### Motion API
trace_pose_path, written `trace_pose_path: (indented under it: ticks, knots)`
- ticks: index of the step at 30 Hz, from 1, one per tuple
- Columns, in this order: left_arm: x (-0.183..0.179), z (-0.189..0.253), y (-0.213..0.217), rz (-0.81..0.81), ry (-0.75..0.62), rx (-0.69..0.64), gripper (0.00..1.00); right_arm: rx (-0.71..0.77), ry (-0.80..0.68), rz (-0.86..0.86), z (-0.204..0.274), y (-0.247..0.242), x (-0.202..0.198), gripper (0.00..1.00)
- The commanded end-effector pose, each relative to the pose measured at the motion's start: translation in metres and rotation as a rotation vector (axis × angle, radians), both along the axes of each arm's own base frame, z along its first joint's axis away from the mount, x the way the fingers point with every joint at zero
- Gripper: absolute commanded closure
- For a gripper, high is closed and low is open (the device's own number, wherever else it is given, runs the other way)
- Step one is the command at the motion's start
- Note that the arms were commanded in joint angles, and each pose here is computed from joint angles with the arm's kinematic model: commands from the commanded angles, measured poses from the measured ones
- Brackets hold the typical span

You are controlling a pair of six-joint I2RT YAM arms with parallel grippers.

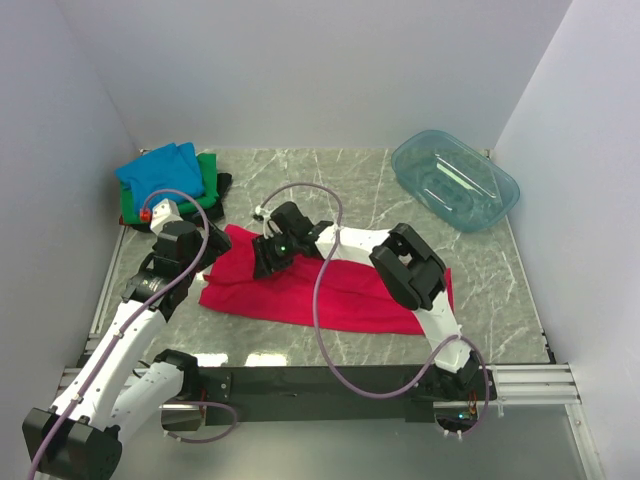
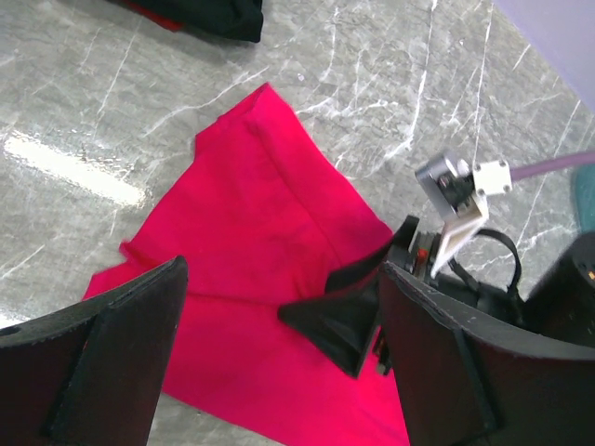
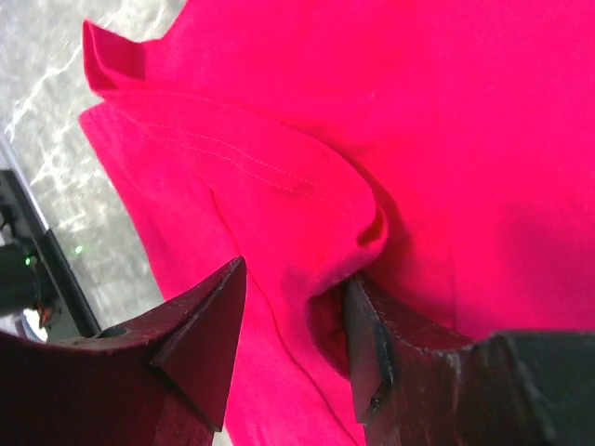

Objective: Fold and stack the t-shirts
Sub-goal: Fold the tshirt

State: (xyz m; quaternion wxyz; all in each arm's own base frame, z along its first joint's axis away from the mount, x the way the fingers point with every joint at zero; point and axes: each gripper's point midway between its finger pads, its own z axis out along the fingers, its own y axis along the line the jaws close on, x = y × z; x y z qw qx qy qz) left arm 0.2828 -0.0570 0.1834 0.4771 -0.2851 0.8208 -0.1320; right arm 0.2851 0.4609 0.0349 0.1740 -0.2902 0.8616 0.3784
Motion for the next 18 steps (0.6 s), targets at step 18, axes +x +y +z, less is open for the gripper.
trace_pose_path:
  ticks: [18]
  knots:
    - [0.003,-0.001,0.003,0.019,0.002,0.007,0.11,0.143,-0.117,0.176,0.056,0.001,-0.06,0.48]
